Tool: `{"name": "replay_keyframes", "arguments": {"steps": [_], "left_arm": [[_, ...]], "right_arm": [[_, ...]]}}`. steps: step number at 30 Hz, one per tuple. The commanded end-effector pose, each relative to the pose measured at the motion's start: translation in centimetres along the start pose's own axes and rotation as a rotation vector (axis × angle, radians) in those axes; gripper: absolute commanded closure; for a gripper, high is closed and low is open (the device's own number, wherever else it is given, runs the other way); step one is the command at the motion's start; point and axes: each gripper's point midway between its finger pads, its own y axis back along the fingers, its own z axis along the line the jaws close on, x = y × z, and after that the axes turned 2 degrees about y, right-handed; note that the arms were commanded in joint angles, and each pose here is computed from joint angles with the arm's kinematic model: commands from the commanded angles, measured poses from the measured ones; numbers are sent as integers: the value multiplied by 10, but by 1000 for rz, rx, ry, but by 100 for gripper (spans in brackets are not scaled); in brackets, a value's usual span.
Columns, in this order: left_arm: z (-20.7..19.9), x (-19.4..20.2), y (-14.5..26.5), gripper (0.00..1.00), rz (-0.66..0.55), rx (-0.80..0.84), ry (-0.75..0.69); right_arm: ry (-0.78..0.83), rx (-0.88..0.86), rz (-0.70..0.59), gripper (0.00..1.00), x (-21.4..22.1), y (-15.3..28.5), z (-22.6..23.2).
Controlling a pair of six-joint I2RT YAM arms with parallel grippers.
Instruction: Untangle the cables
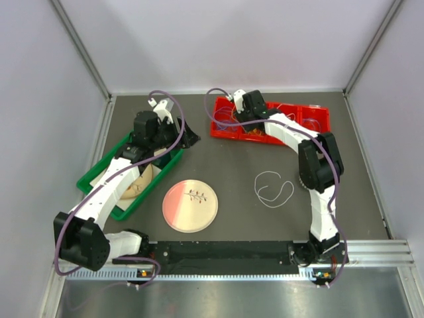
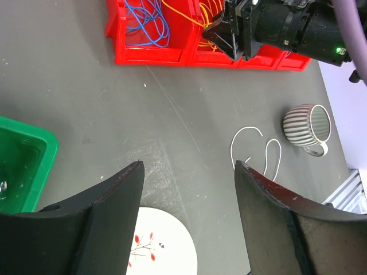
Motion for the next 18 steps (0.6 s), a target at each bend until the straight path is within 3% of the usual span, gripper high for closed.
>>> {"name": "replay_keyframes", "arguments": {"steps": [1, 7, 13, 18], "left_arm": [[-11, -16, 2, 30, -44, 39, -16], [-12, -17, 3, 30, -49, 40, -17], [-13, -18, 5, 30, -55, 40, -20], [-12, -17, 7, 30, -57, 32, -22]], "right_arm": [[16, 37, -48, 75, -21, 1, -6], [-4, 92, -65, 100, -29, 10, -17], [-80, 158, -113, 100, -41, 23, -33], [-247, 174, -146, 100, -40, 30, -58]]}}
